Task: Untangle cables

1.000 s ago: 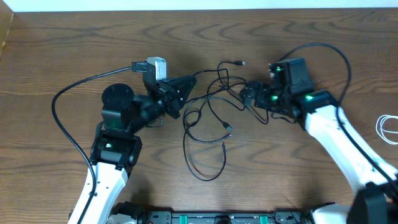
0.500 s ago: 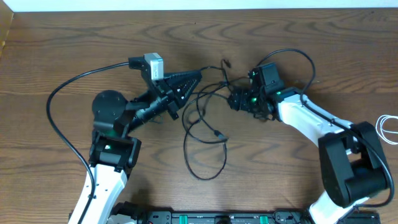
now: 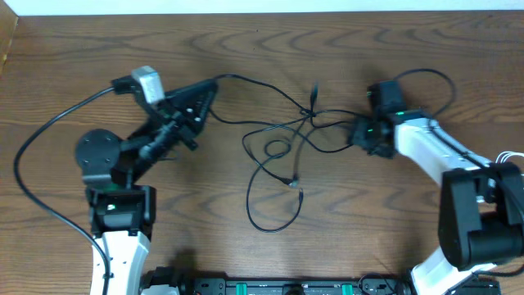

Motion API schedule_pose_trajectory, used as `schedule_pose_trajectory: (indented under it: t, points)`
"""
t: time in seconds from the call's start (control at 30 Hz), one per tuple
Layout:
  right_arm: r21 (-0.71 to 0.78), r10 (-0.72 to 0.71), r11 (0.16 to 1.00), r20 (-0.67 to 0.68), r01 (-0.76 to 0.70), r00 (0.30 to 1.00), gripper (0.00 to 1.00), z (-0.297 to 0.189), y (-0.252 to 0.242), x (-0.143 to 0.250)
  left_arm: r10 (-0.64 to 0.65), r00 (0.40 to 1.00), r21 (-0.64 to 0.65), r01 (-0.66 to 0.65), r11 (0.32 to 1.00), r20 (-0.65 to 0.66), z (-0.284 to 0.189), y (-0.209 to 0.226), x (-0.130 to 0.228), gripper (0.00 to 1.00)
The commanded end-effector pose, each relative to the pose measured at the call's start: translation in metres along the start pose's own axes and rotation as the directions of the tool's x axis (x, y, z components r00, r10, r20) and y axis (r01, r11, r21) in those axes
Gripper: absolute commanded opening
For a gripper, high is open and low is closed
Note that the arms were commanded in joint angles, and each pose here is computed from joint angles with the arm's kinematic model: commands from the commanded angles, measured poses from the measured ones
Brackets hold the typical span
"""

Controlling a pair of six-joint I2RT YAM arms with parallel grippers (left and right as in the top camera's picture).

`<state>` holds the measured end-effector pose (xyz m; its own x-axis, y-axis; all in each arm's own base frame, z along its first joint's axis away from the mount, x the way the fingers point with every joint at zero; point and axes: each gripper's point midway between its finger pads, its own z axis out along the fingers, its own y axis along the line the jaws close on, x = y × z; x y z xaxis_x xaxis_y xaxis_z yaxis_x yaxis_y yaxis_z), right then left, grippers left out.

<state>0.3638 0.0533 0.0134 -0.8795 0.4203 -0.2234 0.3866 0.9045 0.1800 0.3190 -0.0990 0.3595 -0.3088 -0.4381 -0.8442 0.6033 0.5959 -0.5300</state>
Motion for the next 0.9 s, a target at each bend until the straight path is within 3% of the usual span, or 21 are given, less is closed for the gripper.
schedule_pose_trajectory:
  t: [0.0, 0.17, 0.37, 0.57, 0.63, 0.7, 0.77, 0.87]
  points:
    - [0.033, 0.078, 0.996, 0.073, -0.080, 0.994, 0.68, -0.022, -0.030, -0.022, -0.002, 0.999, -0.074, 0.005, 0.997, 0.040, -0.014, 0.017, -0.016, 0.08]
    - [0.035, 0.155, 0.986, 0.108, -0.160, 0.982, 0.70, -0.036, -0.057, -0.038, -0.070, 0.996, -0.211, 0.079, 0.974, 0.050, -0.036, 0.056, -0.016, 0.08]
    - [-0.078, 0.068, 0.995, 0.053, -0.063, 0.996, 0.72, -0.036, -0.040, -0.033, -0.163, 0.986, -0.306, 0.169, 0.937, 0.046, -0.050, 0.086, -0.005, 0.08]
    - [-0.052, 0.021, 0.998, 0.056, -0.018, 0.998, 0.80, -0.036, -0.043, -0.032, -0.220, 0.973, -0.408, 0.228, 0.884, 0.067, -0.060, 0.113, 0.005, 0.08]
    - [-0.151, -0.064, 0.986, 0.023, 0.067, 0.998, 0.79, -0.037, -0.026, -0.024, -0.246, 0.968, -0.392, 0.243, 0.887, 0.044, -0.058, 0.111, 0.011, 0.08]
    - [-0.343, -0.202, 0.920, -0.003, 0.188, 0.979, 0.78, -0.046, 0.007, -0.008, -0.269, 0.963, -0.344, 0.251, 0.905, -0.003, -0.052, 0.102, 0.020, 0.08]
    - [-0.538, -0.324, 0.797, 0.002, 0.274, 0.946, 0.75, -0.062, 0.040, 0.012, -0.255, 0.965, -0.284, 0.227, 0.932, -0.066, -0.046, 0.092, 0.029, 0.08]
    - [-0.705, -0.448, 0.624, 0.030, 0.337, 0.893, 0.67, -0.084, 0.072, 0.041, -0.236, 0.958, -0.195, 0.203, 0.959, -0.162, -0.035, 0.077, 0.046, 0.08]
